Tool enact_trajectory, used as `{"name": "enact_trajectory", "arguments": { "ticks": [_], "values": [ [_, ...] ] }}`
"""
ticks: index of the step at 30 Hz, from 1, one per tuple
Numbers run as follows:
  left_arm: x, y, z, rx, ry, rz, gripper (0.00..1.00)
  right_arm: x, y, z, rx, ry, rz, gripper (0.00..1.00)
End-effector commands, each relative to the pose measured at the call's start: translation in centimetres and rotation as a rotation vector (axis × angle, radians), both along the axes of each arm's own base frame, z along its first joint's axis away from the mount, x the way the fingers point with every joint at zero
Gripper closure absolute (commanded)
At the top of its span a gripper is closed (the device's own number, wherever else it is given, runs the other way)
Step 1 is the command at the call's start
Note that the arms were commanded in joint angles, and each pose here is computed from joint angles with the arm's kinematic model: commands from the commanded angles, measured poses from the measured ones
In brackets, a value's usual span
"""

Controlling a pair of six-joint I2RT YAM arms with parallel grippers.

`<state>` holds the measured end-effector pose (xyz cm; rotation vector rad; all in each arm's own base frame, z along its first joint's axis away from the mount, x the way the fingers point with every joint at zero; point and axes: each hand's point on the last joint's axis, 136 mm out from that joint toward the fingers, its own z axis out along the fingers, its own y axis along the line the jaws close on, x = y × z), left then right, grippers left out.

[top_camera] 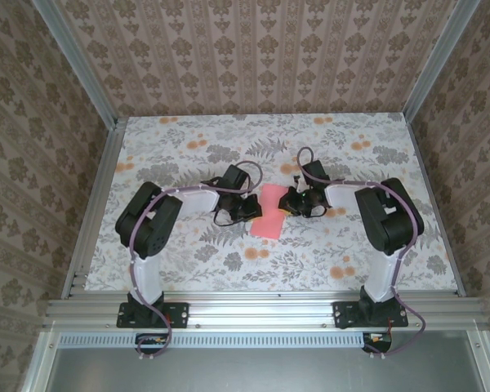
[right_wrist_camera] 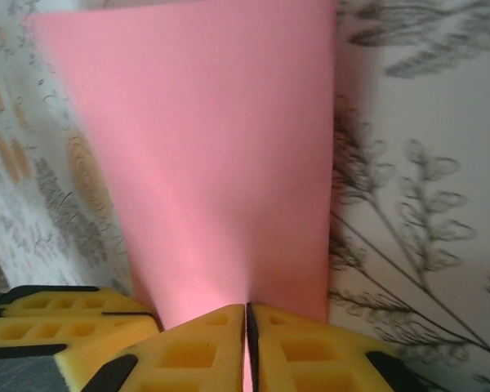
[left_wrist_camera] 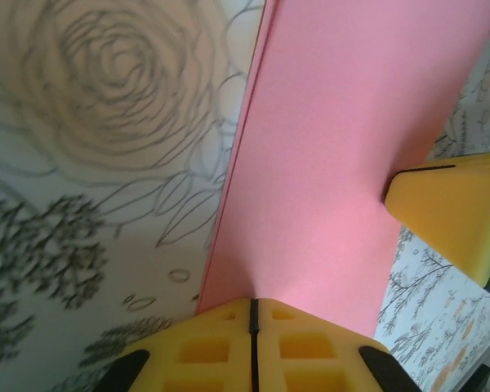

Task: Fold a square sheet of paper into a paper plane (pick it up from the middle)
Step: Fold the square sheet of paper in half at the center of the table.

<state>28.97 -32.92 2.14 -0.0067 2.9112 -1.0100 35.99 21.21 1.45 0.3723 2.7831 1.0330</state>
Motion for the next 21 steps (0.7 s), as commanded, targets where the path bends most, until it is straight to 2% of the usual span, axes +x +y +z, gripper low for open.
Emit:
{"name": "enact_trajectory", "arguments": {
  "ticks": [1,7,11,15,21],
  "values": [
    [-0.6,1.8,0.6,0.026,0.049,0.049,0.89,-1.2,0.3,-1.5,-0.036,0.058,0.073,0.87],
    [1.6,2.2,4.2,-0.075,-0.020,0.090,0.78,-1.6,2.3,-1.5,-0.016,0.030,0.238,0.87],
    [3.3,2.8,4.9,-0.113,-0.041,0.122,0.74,-1.9,4.0,-0.9,0.007,-0.013,0.399,0.87],
    [5.1,2.8,4.9,-0.133,-0.055,0.128,0.75,-1.8,5.1,-0.2,0.024,-0.074,0.517,0.87],
    [6.9,1.4,3.9,-0.149,-0.053,0.113,0.81,-0.7,6.6,3.2,0.120,-0.190,0.540,0.85]
  ]
}}
